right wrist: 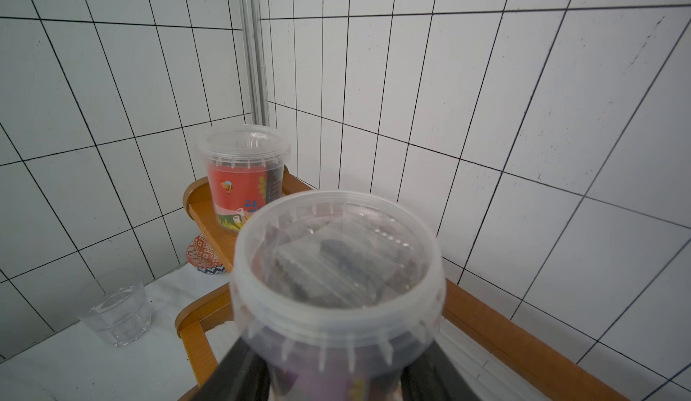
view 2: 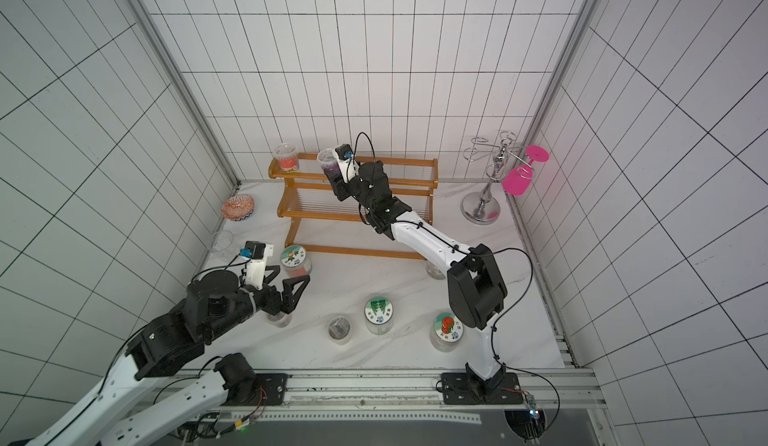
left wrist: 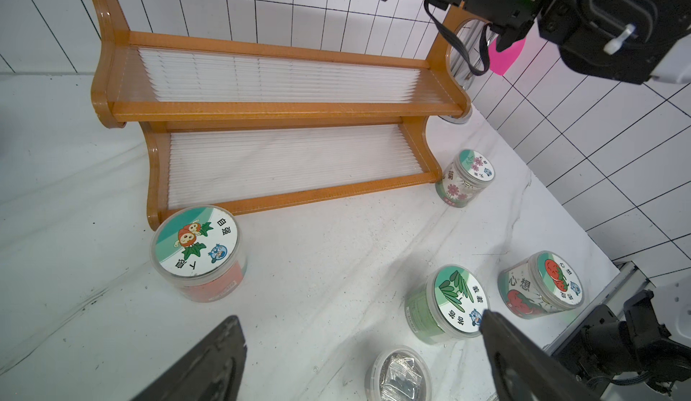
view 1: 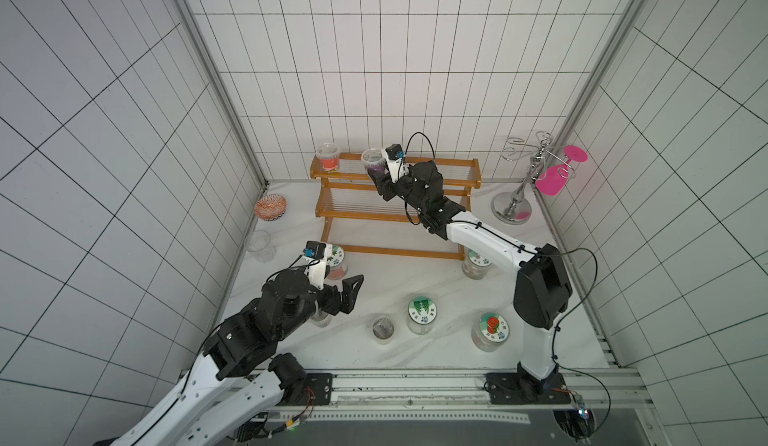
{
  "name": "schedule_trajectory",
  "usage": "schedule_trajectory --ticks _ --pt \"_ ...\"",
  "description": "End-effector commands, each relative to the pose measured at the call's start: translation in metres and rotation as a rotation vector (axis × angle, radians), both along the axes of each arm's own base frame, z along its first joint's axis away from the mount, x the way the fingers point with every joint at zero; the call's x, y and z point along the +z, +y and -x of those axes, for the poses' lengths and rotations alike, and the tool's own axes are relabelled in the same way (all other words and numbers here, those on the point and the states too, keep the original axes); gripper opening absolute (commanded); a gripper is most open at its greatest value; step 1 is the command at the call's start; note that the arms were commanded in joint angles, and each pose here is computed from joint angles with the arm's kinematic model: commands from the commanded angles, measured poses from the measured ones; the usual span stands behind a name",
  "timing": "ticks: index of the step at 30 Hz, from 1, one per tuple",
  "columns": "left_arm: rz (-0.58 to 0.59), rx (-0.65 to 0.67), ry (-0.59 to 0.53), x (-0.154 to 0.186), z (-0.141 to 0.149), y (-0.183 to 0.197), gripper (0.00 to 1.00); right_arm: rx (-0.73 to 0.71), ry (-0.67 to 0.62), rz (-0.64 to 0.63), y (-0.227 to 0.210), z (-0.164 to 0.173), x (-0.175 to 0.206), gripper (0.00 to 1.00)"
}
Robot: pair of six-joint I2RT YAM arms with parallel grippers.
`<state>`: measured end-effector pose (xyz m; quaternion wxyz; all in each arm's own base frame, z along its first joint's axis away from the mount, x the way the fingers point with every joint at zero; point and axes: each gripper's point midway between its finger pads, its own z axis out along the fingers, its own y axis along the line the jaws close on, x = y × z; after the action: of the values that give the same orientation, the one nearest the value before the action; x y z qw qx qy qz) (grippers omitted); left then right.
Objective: Place the seed container on the shelf
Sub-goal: Place the seed jar on the shelf.
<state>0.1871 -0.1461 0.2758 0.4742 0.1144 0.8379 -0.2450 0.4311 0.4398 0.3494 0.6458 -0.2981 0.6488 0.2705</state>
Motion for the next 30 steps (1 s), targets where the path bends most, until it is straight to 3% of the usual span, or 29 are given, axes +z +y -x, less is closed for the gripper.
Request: schedule_trajectory --ticks 1,25,30 --pt "0.019 0.001 -0.018 0.004 0.000 0.000 0.99 -0.019 -0.007 -0.049 -0.001 -0.012 0.020 0.52" --pt "0.022 -0.009 -0.030 0.005 -0.002 -0.003 0.99 -0.044 0.020 -0.023 0.015 -0.040 -0.001 0.55" --pt "0.020 -0.007 -0.033 0.005 -0.002 -0.002 0.99 -0.046 0.020 -0.020 0.015 -0.042 -0.003 0.65"
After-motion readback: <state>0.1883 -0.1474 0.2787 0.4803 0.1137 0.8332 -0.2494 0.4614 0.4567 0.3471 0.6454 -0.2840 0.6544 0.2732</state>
